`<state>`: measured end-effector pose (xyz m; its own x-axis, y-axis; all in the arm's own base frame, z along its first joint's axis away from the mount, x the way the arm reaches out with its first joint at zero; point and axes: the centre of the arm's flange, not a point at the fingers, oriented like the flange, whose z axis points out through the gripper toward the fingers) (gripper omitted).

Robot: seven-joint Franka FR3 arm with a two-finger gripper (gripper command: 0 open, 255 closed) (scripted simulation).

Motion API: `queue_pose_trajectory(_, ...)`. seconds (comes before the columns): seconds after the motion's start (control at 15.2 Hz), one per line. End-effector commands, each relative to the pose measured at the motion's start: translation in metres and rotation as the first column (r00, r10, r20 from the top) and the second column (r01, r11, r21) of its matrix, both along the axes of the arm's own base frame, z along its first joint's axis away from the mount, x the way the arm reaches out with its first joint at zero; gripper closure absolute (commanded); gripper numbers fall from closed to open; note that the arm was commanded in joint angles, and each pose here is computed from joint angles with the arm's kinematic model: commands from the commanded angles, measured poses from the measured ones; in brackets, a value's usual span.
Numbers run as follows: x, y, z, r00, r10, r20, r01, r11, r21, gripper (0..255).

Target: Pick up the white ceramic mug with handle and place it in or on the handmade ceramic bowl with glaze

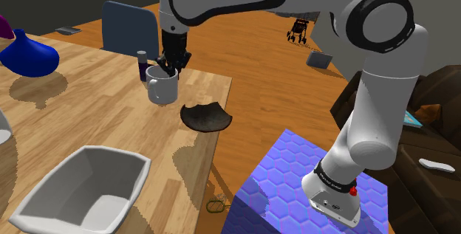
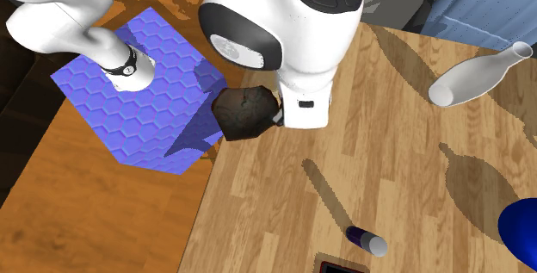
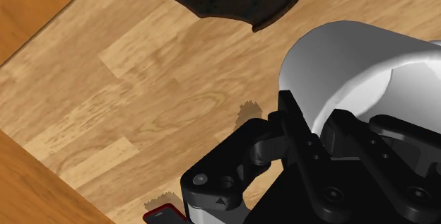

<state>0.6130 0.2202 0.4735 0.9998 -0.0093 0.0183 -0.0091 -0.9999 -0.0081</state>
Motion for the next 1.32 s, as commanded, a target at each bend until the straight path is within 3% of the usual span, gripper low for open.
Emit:
queue_pose_trajectory(0.0,0.0,-0.001,0.011,1.0,0.0,0.0,0.0,1.0,0.0,255)
queue_pose_trajectory(0.2,0.0,-0.001,0.025,1.0,0.0,0.0,0.0,1.0,0.0,255)
queue_pose_trajectory(0.99,-0.136,-0.083,0.047,1.0,0.0,0.0,0.0,1.0,0.0,255)
queue_pose_trajectory(1.25,-0.136,-0.083,0.026,1.0,0.0,0.0,0.0,1.0,0.0,255)
